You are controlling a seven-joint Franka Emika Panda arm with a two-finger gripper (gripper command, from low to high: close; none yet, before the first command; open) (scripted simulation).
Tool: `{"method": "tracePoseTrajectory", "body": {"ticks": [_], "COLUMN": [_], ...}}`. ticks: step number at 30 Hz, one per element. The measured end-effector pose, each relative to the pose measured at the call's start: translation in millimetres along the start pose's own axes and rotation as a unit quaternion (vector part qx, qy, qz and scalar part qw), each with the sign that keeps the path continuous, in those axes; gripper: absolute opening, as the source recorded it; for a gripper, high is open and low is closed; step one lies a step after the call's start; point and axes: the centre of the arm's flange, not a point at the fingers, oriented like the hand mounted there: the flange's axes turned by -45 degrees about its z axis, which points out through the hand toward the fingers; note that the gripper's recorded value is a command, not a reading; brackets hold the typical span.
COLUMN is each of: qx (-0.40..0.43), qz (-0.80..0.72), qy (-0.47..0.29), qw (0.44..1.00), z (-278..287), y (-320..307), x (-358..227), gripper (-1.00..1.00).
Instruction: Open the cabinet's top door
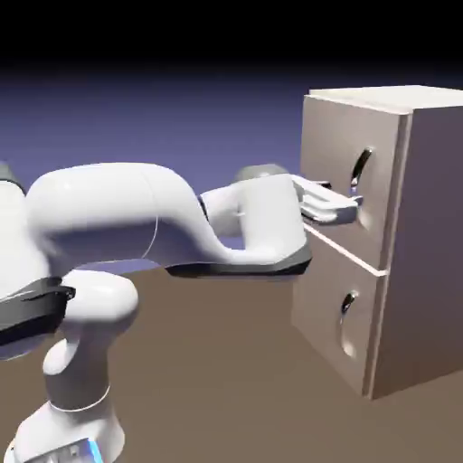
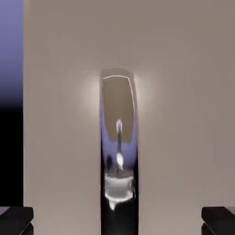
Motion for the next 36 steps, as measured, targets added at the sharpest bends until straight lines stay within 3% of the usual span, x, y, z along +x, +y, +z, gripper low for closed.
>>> {"method": "tracePoseTrajectory", "body": {"ticks": [1,20,36], "qx": [0.000,0.082,0.242], "qz": [-0.001,-0.001,-0.001], "qy": [0.000,-0.001,-0.001], "qw": [1.000,0.997,0.970], "z": [9.9,-29.8,-93.2], "y": [0.5,27.3,98.1], "x": [0.1,0.1,0.3], "gripper": [-1.00,-1.00,-1.00]}}
